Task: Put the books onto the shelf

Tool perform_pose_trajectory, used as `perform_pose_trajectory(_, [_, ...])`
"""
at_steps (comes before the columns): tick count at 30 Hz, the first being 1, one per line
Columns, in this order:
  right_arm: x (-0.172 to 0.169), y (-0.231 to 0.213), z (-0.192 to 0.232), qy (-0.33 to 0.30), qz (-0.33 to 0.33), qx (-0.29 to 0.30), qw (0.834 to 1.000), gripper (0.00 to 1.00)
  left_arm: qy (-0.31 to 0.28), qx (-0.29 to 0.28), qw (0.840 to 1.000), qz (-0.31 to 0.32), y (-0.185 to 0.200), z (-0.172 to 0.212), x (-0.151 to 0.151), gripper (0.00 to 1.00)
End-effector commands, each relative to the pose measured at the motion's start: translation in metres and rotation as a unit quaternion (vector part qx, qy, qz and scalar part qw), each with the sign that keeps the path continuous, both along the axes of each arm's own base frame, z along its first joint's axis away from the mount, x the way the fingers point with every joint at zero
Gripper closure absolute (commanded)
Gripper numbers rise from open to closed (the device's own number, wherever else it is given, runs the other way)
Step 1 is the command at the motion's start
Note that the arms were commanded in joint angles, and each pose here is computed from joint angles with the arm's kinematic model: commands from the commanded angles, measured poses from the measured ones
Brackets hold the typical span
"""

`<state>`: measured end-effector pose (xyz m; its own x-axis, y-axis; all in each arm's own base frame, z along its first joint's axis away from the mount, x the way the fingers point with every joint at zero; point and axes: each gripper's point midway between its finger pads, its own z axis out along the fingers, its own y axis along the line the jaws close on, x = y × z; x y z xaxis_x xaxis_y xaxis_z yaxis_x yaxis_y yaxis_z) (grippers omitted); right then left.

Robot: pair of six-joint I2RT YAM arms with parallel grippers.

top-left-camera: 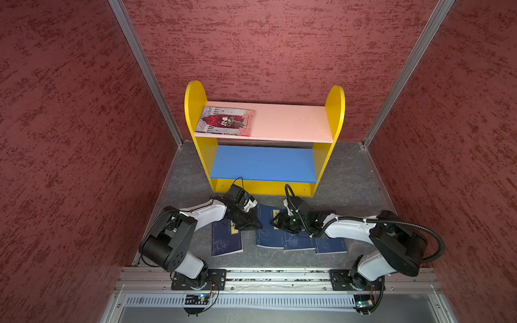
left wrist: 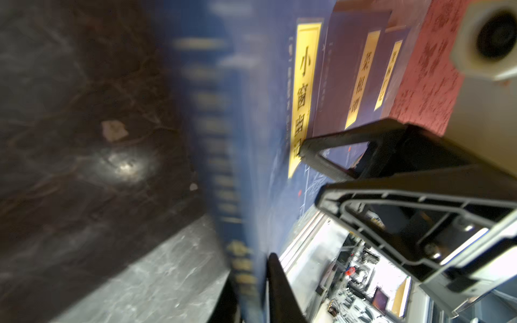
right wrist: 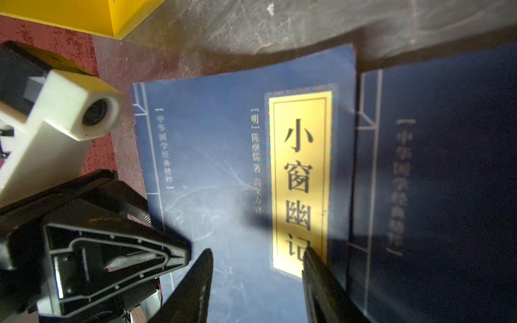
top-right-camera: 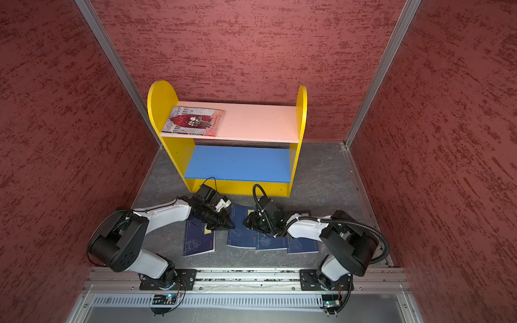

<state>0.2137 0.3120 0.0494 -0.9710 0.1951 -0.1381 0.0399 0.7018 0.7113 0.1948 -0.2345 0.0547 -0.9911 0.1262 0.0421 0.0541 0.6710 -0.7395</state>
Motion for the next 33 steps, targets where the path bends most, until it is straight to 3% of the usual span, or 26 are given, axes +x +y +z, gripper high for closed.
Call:
perform_pose_trajectory(1, [0.008,0.002,0.017,-0.017,-0.011,0.010,1.000,0.46,-0.031,-0.015,0.999,-0.021,-0.006,0.017,0.005,0.95])
perform_pose_trajectory(7, [0.015,-0.005,0.054,-0.062,-0.028,0.025,0.997,0.43,-0.056,-0.015,0.998,-0.038,-0.001,0.049,-0.001,1.00])
perform_pose_trajectory(15, [0.004,-0.031,0.118,-0.120,-0.049,0.065,0.989,0.41,-0.052,-0.061,0.994,-0.072,-0.002,0.102,-0.026,1.00])
perform_pose_trajectory(20, [-0.009,-0.049,0.160,-0.159,-0.053,0.101,0.981,0.39,-0.094,-0.092,0.988,-0.079,-0.001,0.139,-0.026,1.00])
perform_pose_trajectory(28, [-0.017,-0.048,0.205,-0.195,-0.050,0.182,0.962,0.37,-0.204,-0.134,0.968,0.053,0.023,0.202,0.034,1.00])
perform_pose_trajectory(33, [-0.014,-0.033,0.213,-0.190,-0.037,0.217,0.957,0.37,-0.222,-0.155,0.952,0.145,0.043,0.223,0.066,1.00])
